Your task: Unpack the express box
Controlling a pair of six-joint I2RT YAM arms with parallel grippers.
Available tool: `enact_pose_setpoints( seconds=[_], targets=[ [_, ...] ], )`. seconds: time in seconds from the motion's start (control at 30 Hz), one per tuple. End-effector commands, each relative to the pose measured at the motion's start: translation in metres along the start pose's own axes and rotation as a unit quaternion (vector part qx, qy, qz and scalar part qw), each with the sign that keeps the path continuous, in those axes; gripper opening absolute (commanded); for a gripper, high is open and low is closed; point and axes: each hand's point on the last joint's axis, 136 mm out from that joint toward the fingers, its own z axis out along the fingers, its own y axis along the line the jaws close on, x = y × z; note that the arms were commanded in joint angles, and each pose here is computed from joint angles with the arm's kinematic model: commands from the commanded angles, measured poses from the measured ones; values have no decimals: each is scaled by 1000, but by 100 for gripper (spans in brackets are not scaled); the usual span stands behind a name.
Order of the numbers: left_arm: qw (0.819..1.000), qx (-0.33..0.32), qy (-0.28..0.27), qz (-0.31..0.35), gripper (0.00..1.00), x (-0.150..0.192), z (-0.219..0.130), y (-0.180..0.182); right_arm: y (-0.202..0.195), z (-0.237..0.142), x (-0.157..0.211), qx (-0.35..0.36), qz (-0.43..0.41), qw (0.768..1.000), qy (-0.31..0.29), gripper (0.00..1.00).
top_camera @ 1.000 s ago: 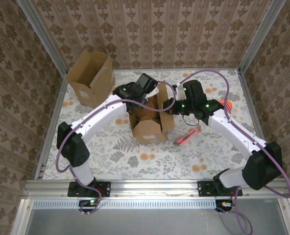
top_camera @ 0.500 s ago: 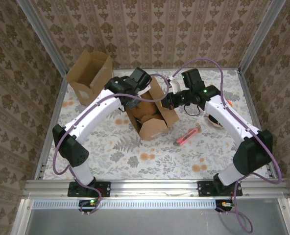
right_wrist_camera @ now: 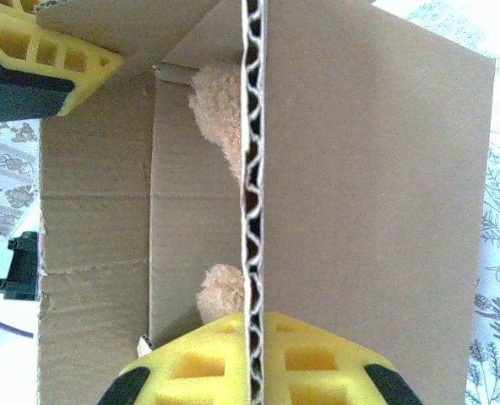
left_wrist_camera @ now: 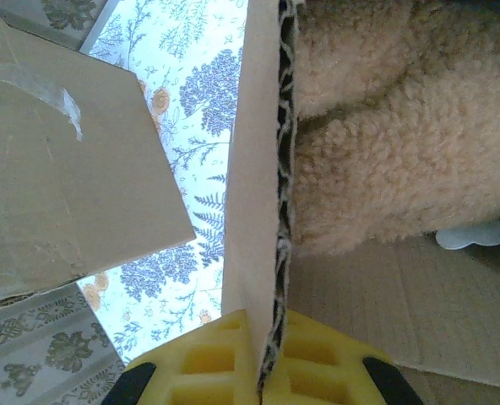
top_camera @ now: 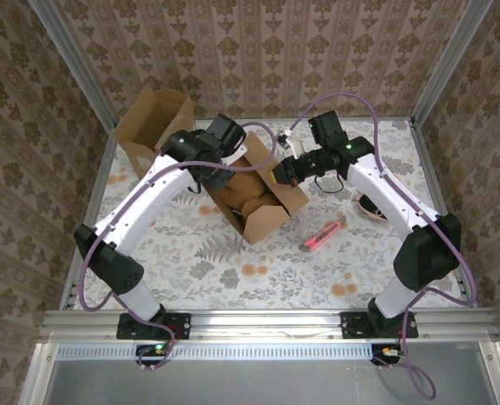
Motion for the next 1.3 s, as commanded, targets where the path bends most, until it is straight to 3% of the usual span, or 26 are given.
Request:
enact_pose_setpoints(
  seconds=[0.0, 0.17, 0.3, 0.47, 0.57, 0.67, 0.7, 0.73, 0.8, 1.07, 1.27],
  targets=[
    [998, 50, -35, -23, 0, -6, -24, -10, -5, -9, -15, 24, -27, 999, -21, 15],
    [998, 57, -23, -31, 0, -7, -24, -10, 4, -26, -23, 56, -56, 996, -44, 52],
    [998, 59, -11, -33, 0, -7, -22, -10, 23, -45, -30, 81, -100, 989, -68, 73],
    [998, 60, -4, -36, 0, -8, -20, -9, 58, -82, -41, 125, -166, 971, -115, 84],
    [997, 64, -6, -36, 0, -10, -21, -10, 83, -99, -43, 149, -213, 956, -136, 85],
    [997, 68, -8, -38, 0, -10, -22, -11, 112, -107, -38, 163, -275, 937, -144, 79],
    [997, 70, -9, -38, 0, -10, -23, -11, 123, -107, -36, 164, -299, 929, -144, 69],
    [997, 72, -10, -38, 0, -11, -23, -12, 131, -107, -33, 167, -321, 922, -141, 56],
    [996, 75, -12, -37, 0, -11, -24, -12, 143, -104, -29, 183, -372, 899, -139, 3],
    [996, 80, -11, -40, 0, -10, -25, -12, 161, -53, -2, 197, -575, 786, -110, 0],
    [995, 91, -17, -43, 0, -14, -27, -14, 144, -18, 1, 208, -591, 776, -66, 0]
  ],
)
